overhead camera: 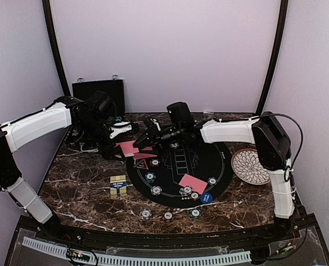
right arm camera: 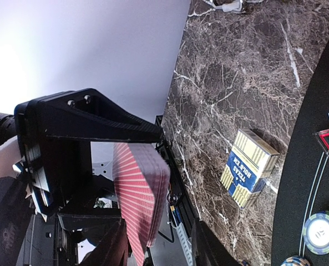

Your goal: Distribute texas hold em gaming equipment

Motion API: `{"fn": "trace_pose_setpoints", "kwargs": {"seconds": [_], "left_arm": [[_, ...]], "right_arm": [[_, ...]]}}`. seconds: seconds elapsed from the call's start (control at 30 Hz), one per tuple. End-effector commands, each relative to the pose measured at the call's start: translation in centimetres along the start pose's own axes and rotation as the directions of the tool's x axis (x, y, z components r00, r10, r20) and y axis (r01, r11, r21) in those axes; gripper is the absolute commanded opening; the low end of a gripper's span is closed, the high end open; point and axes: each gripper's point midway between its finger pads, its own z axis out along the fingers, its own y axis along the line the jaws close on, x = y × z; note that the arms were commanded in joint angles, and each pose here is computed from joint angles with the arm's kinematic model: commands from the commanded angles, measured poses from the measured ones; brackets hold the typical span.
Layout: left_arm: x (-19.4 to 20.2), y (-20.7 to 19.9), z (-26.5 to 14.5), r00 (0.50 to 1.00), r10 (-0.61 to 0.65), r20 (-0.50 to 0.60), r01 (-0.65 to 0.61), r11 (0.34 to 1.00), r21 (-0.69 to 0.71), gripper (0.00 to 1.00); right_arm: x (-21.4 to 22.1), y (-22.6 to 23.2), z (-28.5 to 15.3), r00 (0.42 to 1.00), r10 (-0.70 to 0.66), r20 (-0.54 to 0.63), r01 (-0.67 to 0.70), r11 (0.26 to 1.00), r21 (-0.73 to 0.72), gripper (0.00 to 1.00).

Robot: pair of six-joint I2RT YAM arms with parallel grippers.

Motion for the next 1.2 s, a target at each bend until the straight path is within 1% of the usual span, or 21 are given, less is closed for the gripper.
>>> {"fn": "trace_pose_setpoints", "kwargs": {"seconds": [0.0,0.33,0.53,0.77,0.87,0.93,1.0,1.07,1.17], "left_arm": [[-0.6,0.2,-1.4,0.999,0.025,0.042,-0.023,0.999,-0.037,0.00],[-0.4,0.2,-1.2,0.999,0.022,0.036,-0.021,0.999,-0.040,0.00],[-0.3,0.3,-1.1,0.999,0.020,0.032,-0.018,0.999,-0.042,0.00],[0.1,0.4,-0.8,1.000,0.019,0.014,-0.018,0.999,-0.047,0.00],[0.1,0.4,-0.8,1.000,0.019,0.015,-0.018,0.999,-0.047,0.00],[0.0,0.4,-0.8,1.000,0.019,0.016,-0.019,0.999,-0.047,0.00],[0.0,0.4,-0.8,1.000,0.019,0.018,-0.018,0.999,-0.046,0.00],[0.1,0.4,-0.8,1.000,0.018,0.017,-0.017,0.999,-0.046,0.00],[0.0,0.4,-0.8,1.000,0.019,0.018,-0.018,0.999,-0.047,0.00]], "right_arm": [[-0.3,3.0,-1.1,0.998,-0.049,0.024,0.050,0.997,-0.051,0.35],[0.0,3.5,-0.9,0.999,-0.040,0.013,0.041,0.996,-0.080,0.16],[0.3,4.1,-1.2,0.999,-0.043,0.008,0.044,0.995,-0.090,0.08],[0.5,5.5,-1.8,0.999,-0.048,0.015,0.050,0.990,-0.129,0.07],[0.6,5.0,-1.7,0.999,-0.038,0.008,0.039,0.992,-0.121,0.03],[0.7,4.8,-1.6,0.999,-0.031,0.005,0.032,0.992,-0.119,0.02],[0.6,4.7,-1.5,1.000,-0.029,0.005,0.029,0.992,-0.120,0.05],[0.6,4.5,-1.3,1.000,-0.024,0.002,0.024,0.993,-0.120,0.12],[0.6,4.1,-0.8,1.000,-0.012,-0.009,0.011,0.992,-0.124,0.13]]}}
